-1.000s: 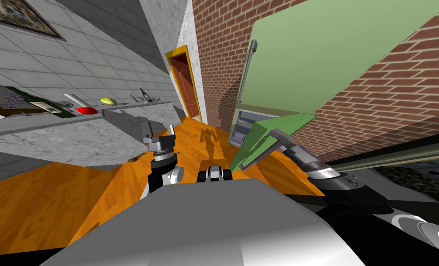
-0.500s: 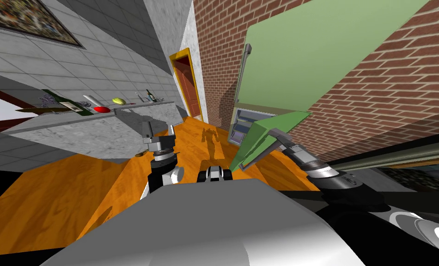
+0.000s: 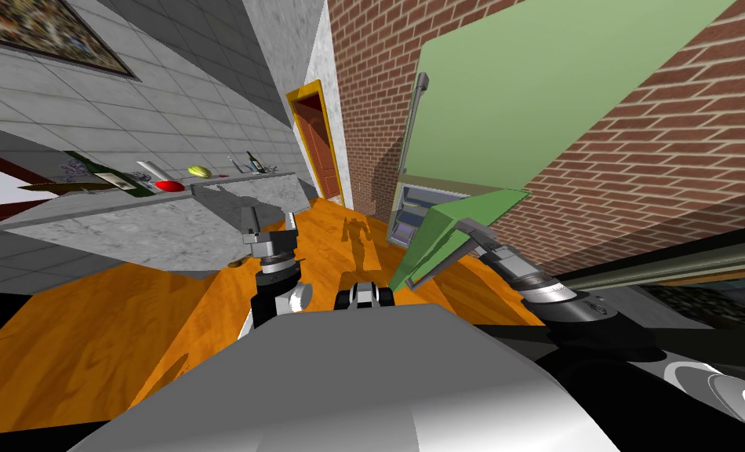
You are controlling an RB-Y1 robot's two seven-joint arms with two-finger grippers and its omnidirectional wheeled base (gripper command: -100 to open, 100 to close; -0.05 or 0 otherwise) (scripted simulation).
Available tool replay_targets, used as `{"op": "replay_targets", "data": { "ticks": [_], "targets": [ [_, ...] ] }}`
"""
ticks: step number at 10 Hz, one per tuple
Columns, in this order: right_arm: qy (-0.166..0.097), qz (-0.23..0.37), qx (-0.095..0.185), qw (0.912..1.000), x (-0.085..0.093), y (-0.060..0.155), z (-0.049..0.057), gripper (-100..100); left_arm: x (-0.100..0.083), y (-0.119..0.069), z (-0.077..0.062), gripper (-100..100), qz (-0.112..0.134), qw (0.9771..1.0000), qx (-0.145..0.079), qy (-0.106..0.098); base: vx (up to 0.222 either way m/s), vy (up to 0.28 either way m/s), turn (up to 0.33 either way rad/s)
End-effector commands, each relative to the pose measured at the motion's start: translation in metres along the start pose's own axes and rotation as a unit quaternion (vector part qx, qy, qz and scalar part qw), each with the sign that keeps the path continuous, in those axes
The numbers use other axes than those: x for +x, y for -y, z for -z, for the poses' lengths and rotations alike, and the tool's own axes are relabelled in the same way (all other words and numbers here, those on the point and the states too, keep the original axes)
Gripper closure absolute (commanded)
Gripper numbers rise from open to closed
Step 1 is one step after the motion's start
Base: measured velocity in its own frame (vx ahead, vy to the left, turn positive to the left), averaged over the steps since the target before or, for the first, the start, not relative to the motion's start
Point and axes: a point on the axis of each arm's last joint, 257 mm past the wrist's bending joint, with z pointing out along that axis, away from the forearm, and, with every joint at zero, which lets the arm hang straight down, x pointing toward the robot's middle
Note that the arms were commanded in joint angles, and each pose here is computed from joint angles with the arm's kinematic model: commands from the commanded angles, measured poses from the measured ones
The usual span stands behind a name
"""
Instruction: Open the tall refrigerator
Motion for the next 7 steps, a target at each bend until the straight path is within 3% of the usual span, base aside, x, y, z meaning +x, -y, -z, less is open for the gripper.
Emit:
{"op": "replay_targets", "data": {
  "ticks": [1, 4, 7],
  "targets": [
    [0.027, -0.017, 0.022, 0.9992, -0.0181, 0.0115, -0.0036, 100, 0.0, 0.0, 0.0, 0, 0.0, 1.0, 0.0, 0.0, -0.056, -0.036, 0.057],
    [0.027, -0.017, 0.022, 0.9992, -0.0181, 0.0115, -0.0036, 100, 0.0, 0.0, 0.0, 0, 0.0, 1.0, 0.0, 0.0, -0.086, -0.047, 0.032],
    [0.027, -0.017, 0.022, 0.9992, -0.0181, 0.0115, -0.0036, 100, 0.0, 0.0, 0.0, 0, 0.0, 1.0, 0.0, 0.0, 0.014, 0.011, -0.023]
  ]
}}
